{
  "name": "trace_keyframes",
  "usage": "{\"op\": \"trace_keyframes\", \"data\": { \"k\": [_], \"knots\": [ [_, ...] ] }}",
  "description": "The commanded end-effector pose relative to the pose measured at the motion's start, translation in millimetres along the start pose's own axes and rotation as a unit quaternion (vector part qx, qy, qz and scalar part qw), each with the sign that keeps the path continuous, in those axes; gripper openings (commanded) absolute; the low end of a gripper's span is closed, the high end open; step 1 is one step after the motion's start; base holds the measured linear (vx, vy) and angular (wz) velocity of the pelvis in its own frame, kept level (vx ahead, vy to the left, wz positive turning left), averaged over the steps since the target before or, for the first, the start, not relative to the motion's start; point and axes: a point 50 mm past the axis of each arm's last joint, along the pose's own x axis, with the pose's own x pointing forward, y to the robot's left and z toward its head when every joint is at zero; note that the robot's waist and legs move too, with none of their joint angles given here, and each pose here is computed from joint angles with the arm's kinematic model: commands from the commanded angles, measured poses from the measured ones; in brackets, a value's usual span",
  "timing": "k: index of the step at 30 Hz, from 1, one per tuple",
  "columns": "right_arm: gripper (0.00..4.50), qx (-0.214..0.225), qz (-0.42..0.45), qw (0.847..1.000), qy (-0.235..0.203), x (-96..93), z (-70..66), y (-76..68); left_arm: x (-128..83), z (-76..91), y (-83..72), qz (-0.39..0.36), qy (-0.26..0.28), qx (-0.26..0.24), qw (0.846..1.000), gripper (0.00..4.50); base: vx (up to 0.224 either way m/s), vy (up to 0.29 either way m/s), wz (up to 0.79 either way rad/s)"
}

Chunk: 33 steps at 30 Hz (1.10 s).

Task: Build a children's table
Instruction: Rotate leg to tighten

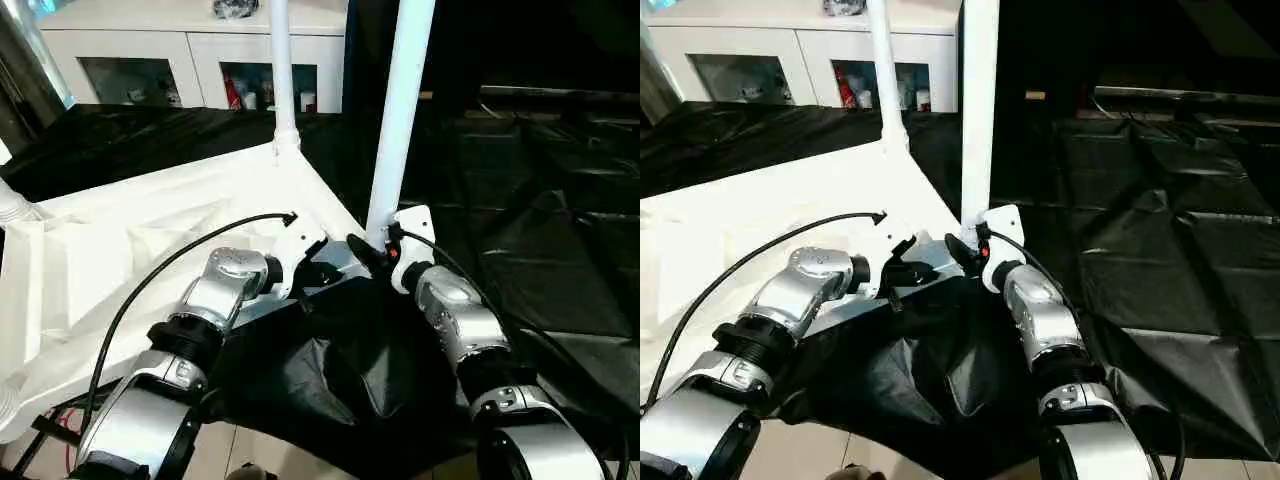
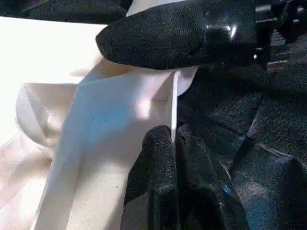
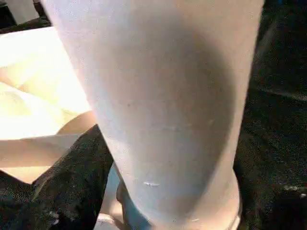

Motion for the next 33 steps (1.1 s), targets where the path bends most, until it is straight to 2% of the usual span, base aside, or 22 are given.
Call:
{"op": "trace_keyframes", "data": {
  "k": [1, 4, 6, 8, 14, 17, 18, 27, 30, 32, 33],
  "knots": [
    [3.87, -0.021, 0.136, 0.990, 0.018, 13.5, -4.6, 45.9, 10, 21.6, -11.6, -0.025, -0.053, 0.031, 0.998, 0.00, 0.000, 0.000, 0.00],
    [3.93, -0.044, 0.165, 0.985, 0.026, 6.3, -2.9, 35.5, 5, 16.6, -11.4, -0.042, -0.047, 0.038, 0.997, 0.00, 0.000, 0.000, 0.00],
    [3.93, -0.062, 0.211, 0.975, 0.031, -3.4, 0.4, 26.8, -2, 12.5, -10.9, -0.062, -0.043, 0.049, 0.996, 0.00, 0.000, 0.000, 0.00],
    [3.93, -0.069, 0.227, 0.971, 0.033, -6.8, 1.5, 24.6, -4, 11.5, -11.2, -0.071, -0.042, 0.053, 0.995, 0.00, 0.000, 0.000, 0.00],
    [3.93, -0.099, 0.316, 0.942, 0.055, -26.2, 7.6, 12.0, -23, 1.7, -12.7, -0.136, -0.026, 0.076, 0.987, 0.00, 0.000, 0.000, 0.00],
    [3.93, -0.105, 0.333, 0.935, 0.060, -29.9, 8.1, 11.0, -26, -0.7, -12.0, -0.142, -0.021, 0.076, 0.987, 0.00, 0.000, 0.000, 0.00],
    [3.93, -0.110, 0.350, 0.928, 0.067, -34.0, 8.4, 9.7, -31, -4.4, -10.4, -0.148, -0.012, 0.077, 0.986, 0.00, 0.000, 0.000, 0.00],
    [3.36, -0.116, 0.361, 0.922, 0.079, -38.9, 6.1, 7.1, -39, -10.1, -10.1, -0.160, -0.003, 0.078, 0.984, 0.00, 0.000, 0.000, 0.00],
    [3.00, -0.114, 0.365, 0.921, 0.078, -39.9, 5.6, 7.5, -40, -11.3, -11.1, -0.164, -0.001, 0.078, 0.983, 0.00, 0.000, 0.000, 0.00],
    [3.00, -0.111, 0.368, 0.920, 0.078, -40.4, 4.8, 8.6, -39, -12.0, -11.7, -0.167, 0.000, 0.078, 0.983, 0.00, 0.000, 0.000, 0.00],
    [2.77, -0.110, 0.368, 0.920, 0.078, -40.4, 4.5, 9.0, -39, -12.0, -11.8, -0.166, 0.000, 0.077, 0.983, 0.00, 0.000, 0.000, 0.00]
  ]
}}
